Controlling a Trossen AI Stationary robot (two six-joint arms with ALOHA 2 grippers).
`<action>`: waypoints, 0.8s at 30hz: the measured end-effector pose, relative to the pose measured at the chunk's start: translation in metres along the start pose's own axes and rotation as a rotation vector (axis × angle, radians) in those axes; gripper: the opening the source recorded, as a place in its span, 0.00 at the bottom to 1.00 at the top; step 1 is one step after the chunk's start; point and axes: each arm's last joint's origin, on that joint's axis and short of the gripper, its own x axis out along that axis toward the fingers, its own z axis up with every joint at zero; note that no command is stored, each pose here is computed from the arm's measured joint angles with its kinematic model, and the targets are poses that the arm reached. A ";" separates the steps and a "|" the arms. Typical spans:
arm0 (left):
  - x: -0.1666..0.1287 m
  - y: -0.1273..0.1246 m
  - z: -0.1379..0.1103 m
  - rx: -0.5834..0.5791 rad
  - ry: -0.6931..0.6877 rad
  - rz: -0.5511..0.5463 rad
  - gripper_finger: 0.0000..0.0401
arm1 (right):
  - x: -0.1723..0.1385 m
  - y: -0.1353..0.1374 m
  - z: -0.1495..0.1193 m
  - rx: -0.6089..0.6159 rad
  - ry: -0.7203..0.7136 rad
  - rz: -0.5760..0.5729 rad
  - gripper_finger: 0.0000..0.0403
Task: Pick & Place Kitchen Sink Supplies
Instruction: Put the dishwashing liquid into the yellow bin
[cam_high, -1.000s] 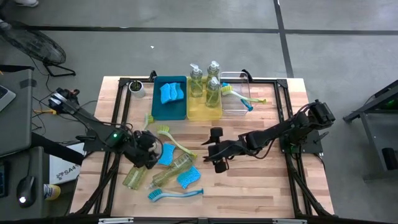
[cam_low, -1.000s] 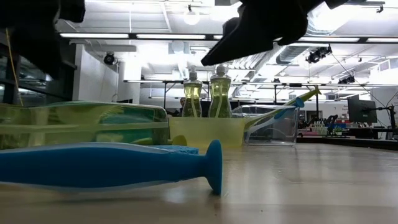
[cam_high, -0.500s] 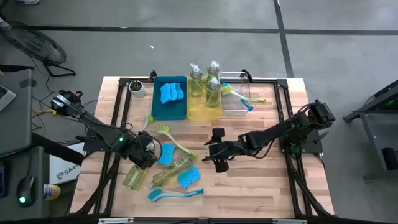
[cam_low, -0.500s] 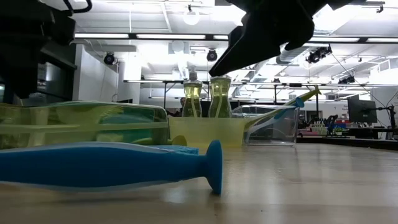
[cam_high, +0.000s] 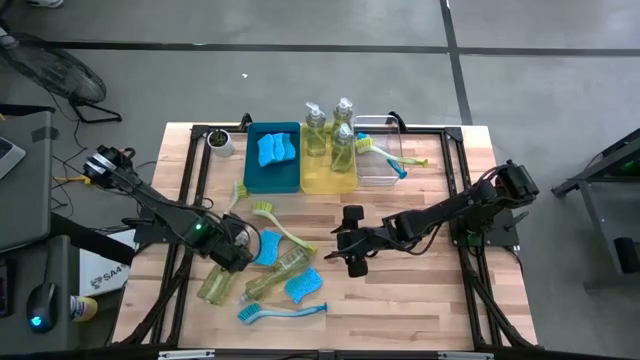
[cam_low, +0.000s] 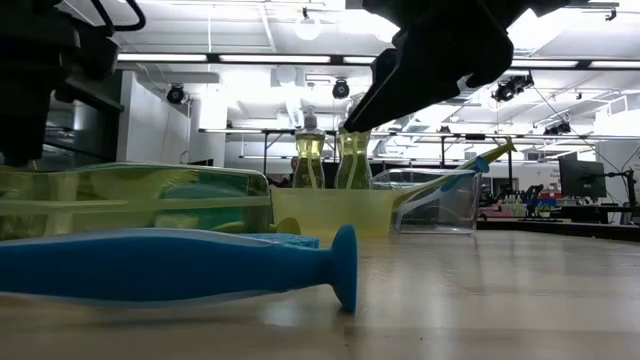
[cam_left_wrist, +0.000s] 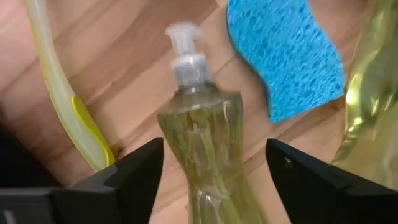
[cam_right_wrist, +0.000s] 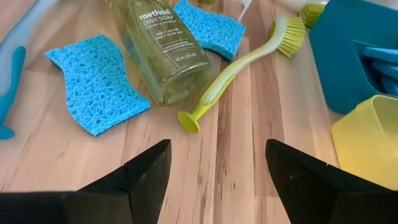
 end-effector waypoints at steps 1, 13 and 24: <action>0.001 -0.001 0.000 0.000 0.006 0.005 0.72 | 0.000 0.000 0.000 -0.001 0.002 0.000 0.63; 0.027 -0.012 -0.005 -0.053 0.029 0.136 0.87 | 0.000 0.000 -0.001 0.025 0.005 0.016 0.63; 0.057 -0.021 0.014 -0.061 0.043 0.195 0.88 | 0.000 0.000 -0.002 0.047 0.017 0.020 0.63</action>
